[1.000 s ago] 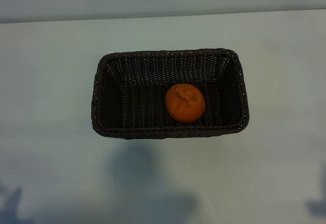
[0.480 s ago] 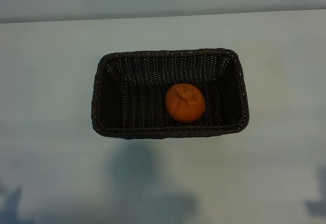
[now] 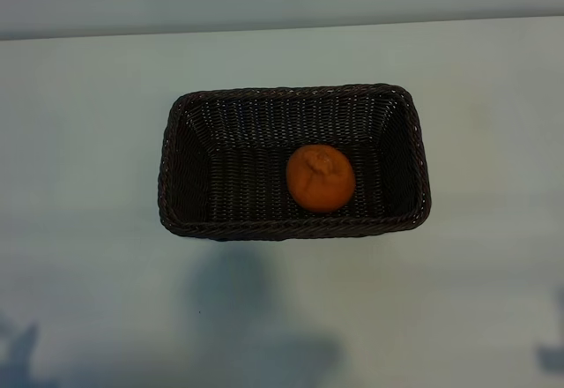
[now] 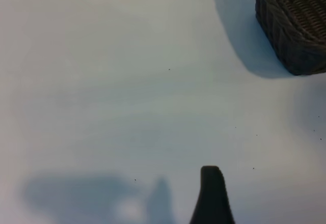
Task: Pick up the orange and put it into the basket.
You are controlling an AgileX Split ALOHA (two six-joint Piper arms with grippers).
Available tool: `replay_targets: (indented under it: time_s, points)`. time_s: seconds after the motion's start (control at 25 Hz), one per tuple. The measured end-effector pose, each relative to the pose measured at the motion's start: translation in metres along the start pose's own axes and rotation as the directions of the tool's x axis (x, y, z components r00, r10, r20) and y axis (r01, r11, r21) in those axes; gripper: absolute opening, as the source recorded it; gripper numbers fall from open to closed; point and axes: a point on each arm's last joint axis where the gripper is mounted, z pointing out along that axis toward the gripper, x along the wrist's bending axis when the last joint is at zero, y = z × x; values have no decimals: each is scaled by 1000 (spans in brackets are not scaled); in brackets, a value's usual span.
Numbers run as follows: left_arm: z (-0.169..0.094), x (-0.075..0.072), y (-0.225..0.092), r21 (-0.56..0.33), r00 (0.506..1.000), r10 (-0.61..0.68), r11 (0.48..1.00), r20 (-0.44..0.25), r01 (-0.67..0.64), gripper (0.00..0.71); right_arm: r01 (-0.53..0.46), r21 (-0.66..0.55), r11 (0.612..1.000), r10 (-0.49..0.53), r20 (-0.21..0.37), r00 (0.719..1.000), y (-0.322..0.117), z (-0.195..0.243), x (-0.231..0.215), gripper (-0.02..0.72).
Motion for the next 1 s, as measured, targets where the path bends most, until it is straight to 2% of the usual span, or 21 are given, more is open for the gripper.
replay_targets:
  time_s: [0.52,0.72,1.0]
  points:
    - [0,0,0,0,1000,-2,1000,0,2,538,-5,0,1000,5,2,1000,0,0,0,594]
    - [0,0,0,0,1000,-1,1000,0,1,538,-27,-51,998,25,-43,999,4,1,4,594]
    - [0,0,0,0,1000,-1,1000,0,1,538,-23,-33,999,22,-46,999,1,6,4,594]
